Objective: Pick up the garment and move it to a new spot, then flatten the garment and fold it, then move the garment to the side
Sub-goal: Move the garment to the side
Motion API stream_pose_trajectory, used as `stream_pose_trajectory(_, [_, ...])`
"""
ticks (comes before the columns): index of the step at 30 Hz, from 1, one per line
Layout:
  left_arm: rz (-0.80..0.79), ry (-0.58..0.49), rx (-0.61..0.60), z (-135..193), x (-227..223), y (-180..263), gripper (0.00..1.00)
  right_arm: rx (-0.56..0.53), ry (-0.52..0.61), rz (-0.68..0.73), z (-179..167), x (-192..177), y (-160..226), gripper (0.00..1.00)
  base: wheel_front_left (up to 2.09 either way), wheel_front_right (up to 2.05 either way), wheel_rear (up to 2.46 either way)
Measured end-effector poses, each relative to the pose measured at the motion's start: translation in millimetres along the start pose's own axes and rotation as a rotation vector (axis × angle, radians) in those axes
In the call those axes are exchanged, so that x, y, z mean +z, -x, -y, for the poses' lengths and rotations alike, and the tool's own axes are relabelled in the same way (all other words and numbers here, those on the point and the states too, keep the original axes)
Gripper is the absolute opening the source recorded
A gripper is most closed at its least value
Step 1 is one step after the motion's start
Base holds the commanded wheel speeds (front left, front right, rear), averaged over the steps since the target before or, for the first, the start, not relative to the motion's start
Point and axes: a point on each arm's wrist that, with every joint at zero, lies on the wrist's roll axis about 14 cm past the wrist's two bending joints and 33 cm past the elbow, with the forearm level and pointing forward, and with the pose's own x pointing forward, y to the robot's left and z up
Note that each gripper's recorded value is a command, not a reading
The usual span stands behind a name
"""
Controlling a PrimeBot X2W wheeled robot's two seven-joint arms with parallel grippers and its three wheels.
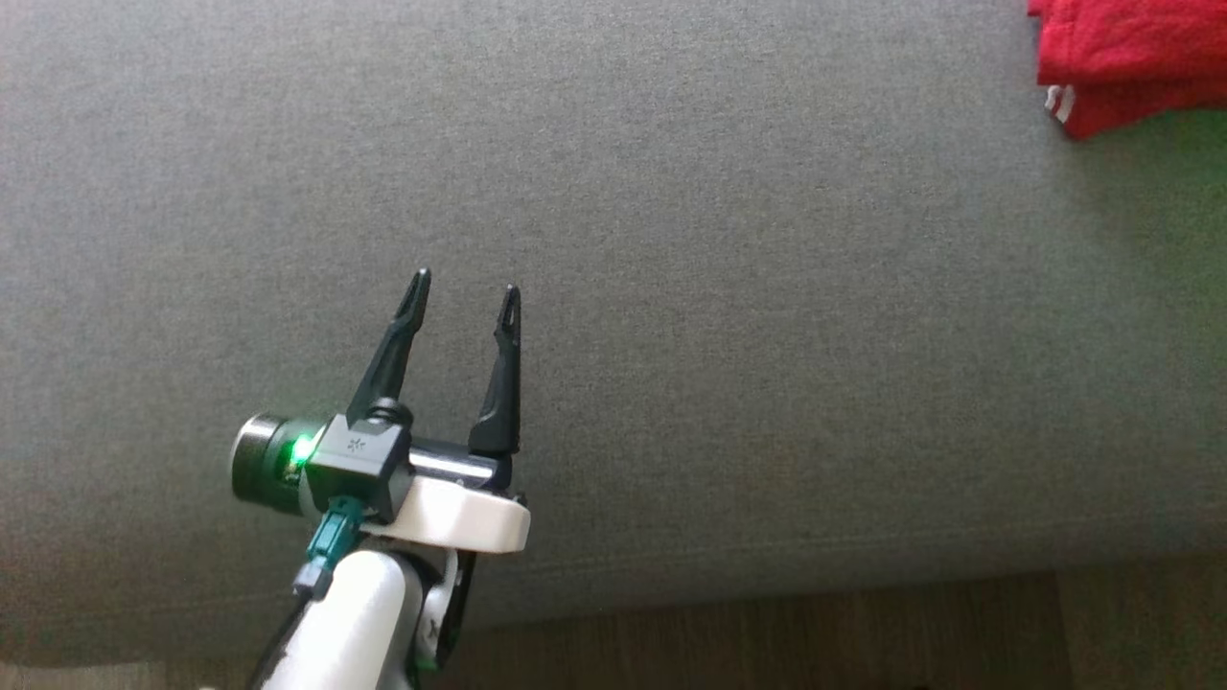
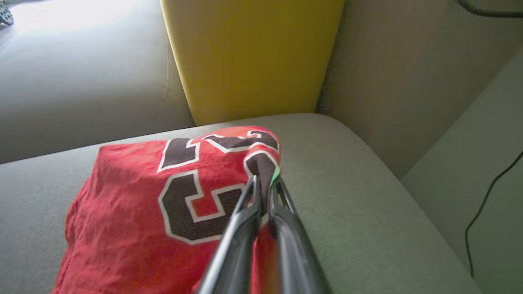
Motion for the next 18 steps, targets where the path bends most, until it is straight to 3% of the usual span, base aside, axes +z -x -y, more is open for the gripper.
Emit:
stream_pose_trajectory(4, [0.010, -0.002, -0.009, 0, 2, -4, 1.00, -0.014, 0.021, 0.063, 3, 8, -1, 1.00, 0.00, 0.00, 0.00])
stream_pose_trajectory(9, [0.025, -0.017, -0.005, -1, 9, -3, 1.00, 0.008, 0.134, 0.172, -5, 29, 5, 1.00, 0.00, 0.00, 0.00])
stream_pose_trajectory(11, [0.037, -0.021, -0.004, -1, 14, -1, 1.00, 0.061, 0.139, 0.215, -32, 38, 8, 1.00, 0.00, 0.00, 0.00])
stream_pose_trajectory(12, [0.056, -0.023, -0.003, 0, 22, 0, 1.00, 0.141, 0.132, 0.261, -73, 45, 15, 1.00, 0.00, 0.00, 0.00])
stream_pose_trajectory(14, [0.073, -0.006, 0.017, -2, 30, 4, 1.00, 0.221, 0.135, 0.308, -112, 47, 29, 1.00, 0.00, 0.00, 0.00])
stream_pose_trajectory(18, [0.085, 0.032, 0.080, -13, 39, 20, 1.00, 0.311, 0.143, 0.320, -150, 15, 64, 1.00, 0.00, 0.00, 0.00])
